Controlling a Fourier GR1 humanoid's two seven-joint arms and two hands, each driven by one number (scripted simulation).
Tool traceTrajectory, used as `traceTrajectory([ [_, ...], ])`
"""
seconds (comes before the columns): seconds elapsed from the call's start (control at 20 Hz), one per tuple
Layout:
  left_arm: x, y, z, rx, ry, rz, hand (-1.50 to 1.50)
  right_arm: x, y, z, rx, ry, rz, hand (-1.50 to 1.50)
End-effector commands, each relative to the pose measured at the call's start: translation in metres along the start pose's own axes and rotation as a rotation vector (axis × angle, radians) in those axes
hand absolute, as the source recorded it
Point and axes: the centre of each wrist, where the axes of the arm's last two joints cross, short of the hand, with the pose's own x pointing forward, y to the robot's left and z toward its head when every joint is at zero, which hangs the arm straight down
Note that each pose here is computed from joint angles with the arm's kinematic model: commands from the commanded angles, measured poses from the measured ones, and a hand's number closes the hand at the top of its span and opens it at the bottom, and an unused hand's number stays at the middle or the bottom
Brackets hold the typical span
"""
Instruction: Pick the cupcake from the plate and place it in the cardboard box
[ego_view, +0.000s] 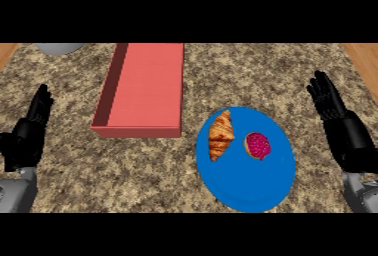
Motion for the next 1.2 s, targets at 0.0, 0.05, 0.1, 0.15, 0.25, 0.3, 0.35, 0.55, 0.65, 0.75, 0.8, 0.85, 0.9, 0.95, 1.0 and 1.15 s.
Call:
traceTrajectory([
  [0.0, -0.002, 0.003, 0.003, 0.020, 0.041, -0.026, 0.00, -0.002, -0.002, -0.007, 0.006, 0.014, -0.024, -1.50],
  [0.05, -0.004, 0.005, 0.010, 0.019, 0.059, -0.067, 0.00, -0.001, -0.007, -0.001, 0.021, 0.036, -0.085, -1.50],
  [0.1, 0.005, 0.009, -0.008, 0.051, 0.069, -0.120, 0.00, 0.001, 0.004, -0.001, 0.039, 0.047, -0.117, -1.50],
  [0.15, -0.007, 0.040, 0.012, 0.063, 0.089, -0.187, 0.00, -0.013, 0.002, 0.015, 0.036, 0.070, -0.173, -1.50],
  [0.25, -0.009, 0.026, 0.005, 0.092, 0.142, -0.282, 0.00, -0.006, 0.004, 0.009, 0.073, 0.083, -0.275, -1.50],
  [0.3, -0.015, 0.022, 0.012, 0.025, 0.137, -0.193, 0.00, 0.019, -0.043, -0.002, 0.260, -0.067, 0.457, -1.50],
  [0.35, -0.018, 0.020, 0.014, 0.018, 0.156, -0.204, 0.00, 0.005, -0.053, 0.009, 0.294, 0.009, 0.584, -1.50],
  [0.55, -0.012, 0.029, 0.010, 0.029, 0.196, -0.230, 0.00, -0.077, 0.002, 0.054, 0.100, 0.057, 0.113, -1.50],
  [0.65, -0.017, 0.019, 0.014, 0.025, 0.207, -0.231, 0.00, -0.075, -0.013, 0.056, 0.105, -0.045, -0.001, -1.50],
  [0.75, -0.017, 0.020, 0.002, 0.042, 0.201, -0.231, 0.00, -0.086, -0.033, 0.073, 0.155, -0.097, -0.014, -1.50],
  [0.8, 0.000, 0.015, 0.000, 0.030, 0.198, -0.222, 0.00, -0.098, -0.034, 0.063, 0.162, -0.123, -0.011, -1.50],
  [0.85, -0.008, 0.012, 0.011, 0.033, 0.200, -0.229, 0.00, -0.096, -0.036, 0.056, 0.199, -0.138, 0.043, -1.50],
  [0.9, -0.014, 0.012, -0.001, 0.040, 0.189, -0.239, 0.00, -0.101, -0.042, 0.050, 0.205, -0.140, 0.130, -1.50],
  [0.95, -0.006, 0.010, 0.003, 0.011, 0.200, -0.234, 0.00, -0.096, -0.064, 0.049, 0.215, -0.141, 0.210, -1.50],
  [1.0, -0.008, 0.009, 0.004, 0.030, 0.195, -0.239, 0.00, -0.090, -0.072, 0.048, 0.243, -0.115, 0.274, -1.50],
  [1.15, -0.011, 0.008, 0.003, 0.025, 0.207, -0.237, 0.00, -0.059, -0.083, 0.021, 0.347, -0.060, 0.506, -1.50],
])
